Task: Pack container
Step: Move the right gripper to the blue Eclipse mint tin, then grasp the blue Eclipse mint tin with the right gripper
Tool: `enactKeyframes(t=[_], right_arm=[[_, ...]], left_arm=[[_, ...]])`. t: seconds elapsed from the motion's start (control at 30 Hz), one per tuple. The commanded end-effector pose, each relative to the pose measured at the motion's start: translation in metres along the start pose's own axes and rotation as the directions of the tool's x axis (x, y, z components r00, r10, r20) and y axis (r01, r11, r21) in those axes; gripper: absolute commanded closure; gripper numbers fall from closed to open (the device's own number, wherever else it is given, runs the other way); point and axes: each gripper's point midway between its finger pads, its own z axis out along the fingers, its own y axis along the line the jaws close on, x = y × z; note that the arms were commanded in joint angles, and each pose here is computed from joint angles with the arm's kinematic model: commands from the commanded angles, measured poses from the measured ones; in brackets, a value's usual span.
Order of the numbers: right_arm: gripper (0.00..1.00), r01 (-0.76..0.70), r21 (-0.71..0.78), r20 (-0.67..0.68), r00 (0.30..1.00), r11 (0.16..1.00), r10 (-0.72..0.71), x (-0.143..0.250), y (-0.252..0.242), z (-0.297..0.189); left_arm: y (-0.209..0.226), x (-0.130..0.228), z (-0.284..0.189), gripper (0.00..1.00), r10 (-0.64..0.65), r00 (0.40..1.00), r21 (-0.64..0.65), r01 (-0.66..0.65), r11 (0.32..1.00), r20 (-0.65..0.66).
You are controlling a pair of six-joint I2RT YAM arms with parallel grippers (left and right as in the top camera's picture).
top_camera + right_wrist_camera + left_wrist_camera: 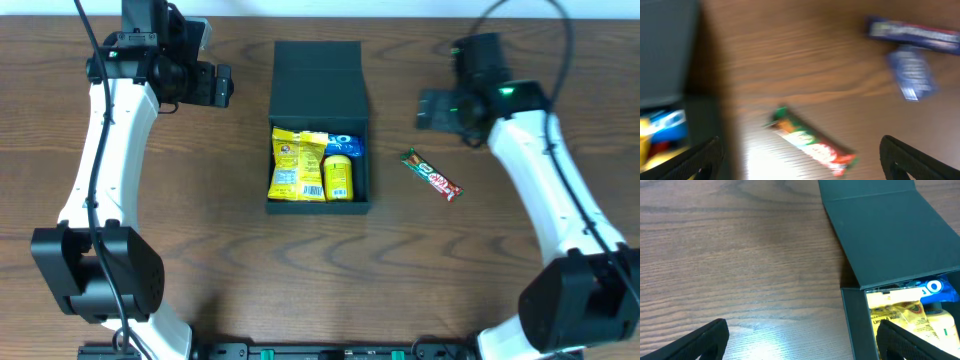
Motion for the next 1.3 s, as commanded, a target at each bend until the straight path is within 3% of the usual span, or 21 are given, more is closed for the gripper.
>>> enactKeyframes(t=[0.0,0.2,0.5,0.9,1.27], right_arm=[[0.01,0.031,0.126,0.024,0.999,0.992,-0.034,-0.015,-0.051,0.002],[0.01,0.185,0.191,-0.009,0.982,0.964,-0.186,-0.030,-0.109,0.028],[0.01,0.159,0.104,-0.013,0.987,0.982,-0.159,-0.037,-0.137,0.099],[0.18,0.160,0.055,-0.109,0.982,0.986,-0.154,-0.009,-0.132,0.164],[0.34,0.159,0.053,-0.117,0.981,0.986,-0.152,-0.005,-0.132,0.173]], left_arm=[[0.000,-0.011,-0.017,0.05,0.025,0.999,-0.011,-0.024,1.000,0.045],[0.000,-0.011,-0.017,0.05,0.025,0.999,-0.012,-0.024,1.000,0.045],[0.000,-0.010,-0.017,0.05,0.023,0.999,-0.011,-0.023,1.000,0.042],[0.000,-0.010,-0.017,0.05,0.020,0.999,-0.011,-0.020,1.000,0.041],[0.000,-0.010,-0.017,0.05,0.020,0.999,-0.011,-0.020,1.000,0.042]])
